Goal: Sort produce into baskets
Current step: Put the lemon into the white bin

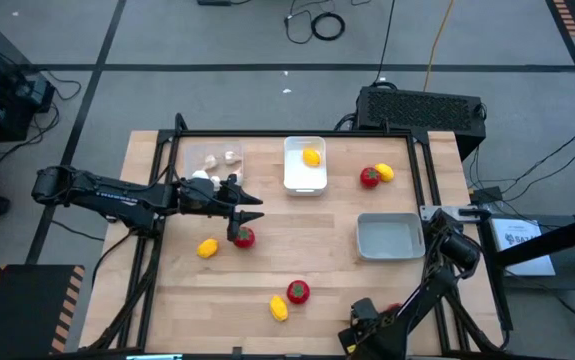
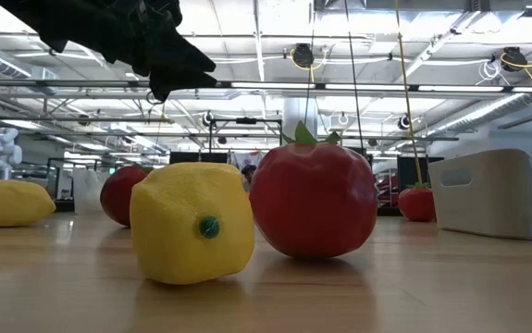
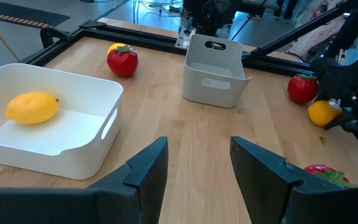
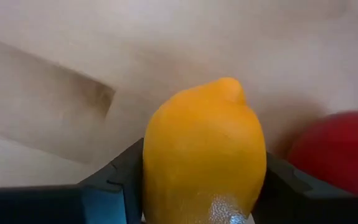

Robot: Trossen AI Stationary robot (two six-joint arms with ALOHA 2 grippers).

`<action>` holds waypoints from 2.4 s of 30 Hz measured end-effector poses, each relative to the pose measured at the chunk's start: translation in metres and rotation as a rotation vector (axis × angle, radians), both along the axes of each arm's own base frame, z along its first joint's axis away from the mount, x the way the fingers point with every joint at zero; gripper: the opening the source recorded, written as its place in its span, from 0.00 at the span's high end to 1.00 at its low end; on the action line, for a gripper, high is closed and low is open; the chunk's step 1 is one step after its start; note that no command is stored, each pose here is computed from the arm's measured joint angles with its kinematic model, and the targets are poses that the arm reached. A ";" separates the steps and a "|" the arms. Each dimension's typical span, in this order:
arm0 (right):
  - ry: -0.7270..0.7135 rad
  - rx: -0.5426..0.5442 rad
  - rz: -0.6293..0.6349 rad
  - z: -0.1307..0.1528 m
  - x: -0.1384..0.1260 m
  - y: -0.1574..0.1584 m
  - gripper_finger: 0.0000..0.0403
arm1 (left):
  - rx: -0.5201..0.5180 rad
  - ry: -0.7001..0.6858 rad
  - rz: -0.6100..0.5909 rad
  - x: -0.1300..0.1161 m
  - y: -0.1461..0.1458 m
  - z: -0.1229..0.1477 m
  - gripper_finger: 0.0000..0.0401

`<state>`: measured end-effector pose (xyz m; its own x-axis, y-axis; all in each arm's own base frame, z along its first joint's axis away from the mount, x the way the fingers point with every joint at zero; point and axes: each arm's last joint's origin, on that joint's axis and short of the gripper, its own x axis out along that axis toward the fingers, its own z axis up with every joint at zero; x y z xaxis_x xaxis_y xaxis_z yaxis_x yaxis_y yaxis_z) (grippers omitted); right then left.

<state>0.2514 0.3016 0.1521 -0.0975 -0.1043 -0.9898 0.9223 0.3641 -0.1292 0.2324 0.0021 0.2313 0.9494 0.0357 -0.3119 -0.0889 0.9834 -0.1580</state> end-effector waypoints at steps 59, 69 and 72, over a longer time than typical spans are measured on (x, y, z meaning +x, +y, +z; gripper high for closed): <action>-0.350 -0.425 0.433 0.111 0.128 -0.436 0.35 | 0.065 0.249 0.079 -0.010 0.003 -0.021 0.55; -0.304 -0.438 0.476 0.103 0.123 -0.463 0.26 | 0.171 0.191 0.245 -0.006 0.014 -0.017 0.55; -0.277 -0.432 0.513 0.104 0.120 -0.464 0.25 | 0.190 0.174 0.264 -0.003 0.022 -0.017 0.55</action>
